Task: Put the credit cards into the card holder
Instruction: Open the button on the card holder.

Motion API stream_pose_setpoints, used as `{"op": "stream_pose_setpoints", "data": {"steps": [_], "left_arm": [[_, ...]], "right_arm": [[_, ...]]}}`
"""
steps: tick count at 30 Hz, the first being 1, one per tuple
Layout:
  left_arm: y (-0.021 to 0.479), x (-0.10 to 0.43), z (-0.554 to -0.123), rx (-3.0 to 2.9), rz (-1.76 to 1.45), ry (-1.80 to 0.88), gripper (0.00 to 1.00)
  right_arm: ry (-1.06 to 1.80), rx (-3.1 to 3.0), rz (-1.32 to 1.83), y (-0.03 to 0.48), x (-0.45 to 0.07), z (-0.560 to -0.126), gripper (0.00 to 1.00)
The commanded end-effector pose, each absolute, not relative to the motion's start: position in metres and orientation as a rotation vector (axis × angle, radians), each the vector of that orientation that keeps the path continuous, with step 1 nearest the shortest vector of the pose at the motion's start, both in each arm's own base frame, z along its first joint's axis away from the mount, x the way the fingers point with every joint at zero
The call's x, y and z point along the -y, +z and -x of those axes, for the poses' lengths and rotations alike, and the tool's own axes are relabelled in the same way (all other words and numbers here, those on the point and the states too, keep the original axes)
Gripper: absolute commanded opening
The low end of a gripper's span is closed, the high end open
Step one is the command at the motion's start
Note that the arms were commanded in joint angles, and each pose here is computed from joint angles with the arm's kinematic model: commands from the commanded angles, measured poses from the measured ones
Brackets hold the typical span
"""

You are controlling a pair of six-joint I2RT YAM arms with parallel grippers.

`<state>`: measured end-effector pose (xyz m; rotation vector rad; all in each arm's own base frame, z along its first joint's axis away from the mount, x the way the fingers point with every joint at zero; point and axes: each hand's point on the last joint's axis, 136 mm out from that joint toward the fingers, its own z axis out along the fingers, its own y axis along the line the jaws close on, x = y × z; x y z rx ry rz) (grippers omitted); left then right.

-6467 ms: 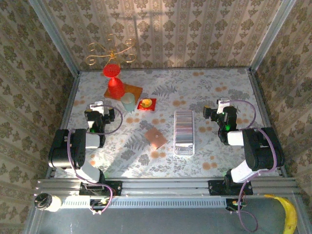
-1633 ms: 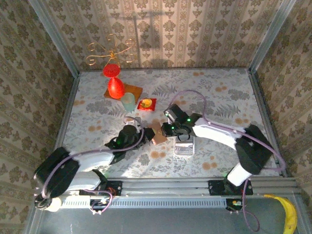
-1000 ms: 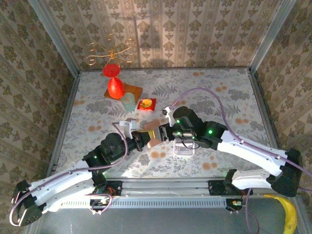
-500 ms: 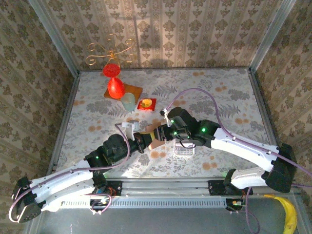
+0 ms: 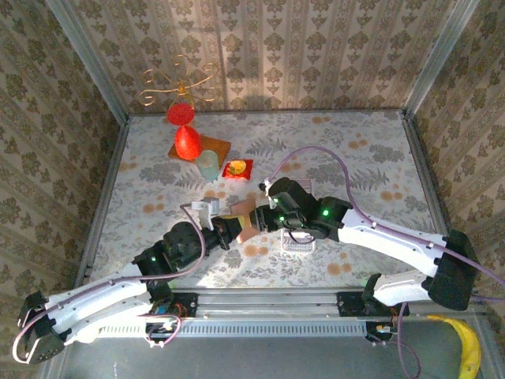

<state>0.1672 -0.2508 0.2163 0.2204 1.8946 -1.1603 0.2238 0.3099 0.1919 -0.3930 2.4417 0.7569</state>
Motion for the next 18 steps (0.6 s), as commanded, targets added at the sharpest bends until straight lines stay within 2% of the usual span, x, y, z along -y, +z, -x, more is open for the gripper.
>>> {"op": "stream_pose_setpoints", "data": {"steps": [1, 4, 8, 13, 18], "left_arm": [[0.248, 0.245, -0.171, -1.779, -0.153, -1.210, 0.00], [0.247, 0.243, -0.172, -1.784, -0.151, -1.194, 0.00], [0.238, 0.237, -0.174, -1.818, -0.130, -1.152, 0.00], [0.219, 0.235, -0.173, -1.917, -0.136, -1.100, 0.00], [0.186, 0.227, -0.170, -2.068, -0.098, -1.022, 0.00]], "right_arm": [[0.542, -2.572, 0.344, 0.153, -0.281, -0.222, 0.30], [0.459, -2.602, 0.326, 0.145, -0.272, -0.223, 0.19], [0.395, -2.588, 0.275, 0.145, -0.262, -0.229, 0.19], [0.606, -2.489, 0.328, 0.162, -0.283, -0.225, 0.43], [0.776, -2.439, 0.403, 0.169, -0.299, -0.214, 0.50]]}}
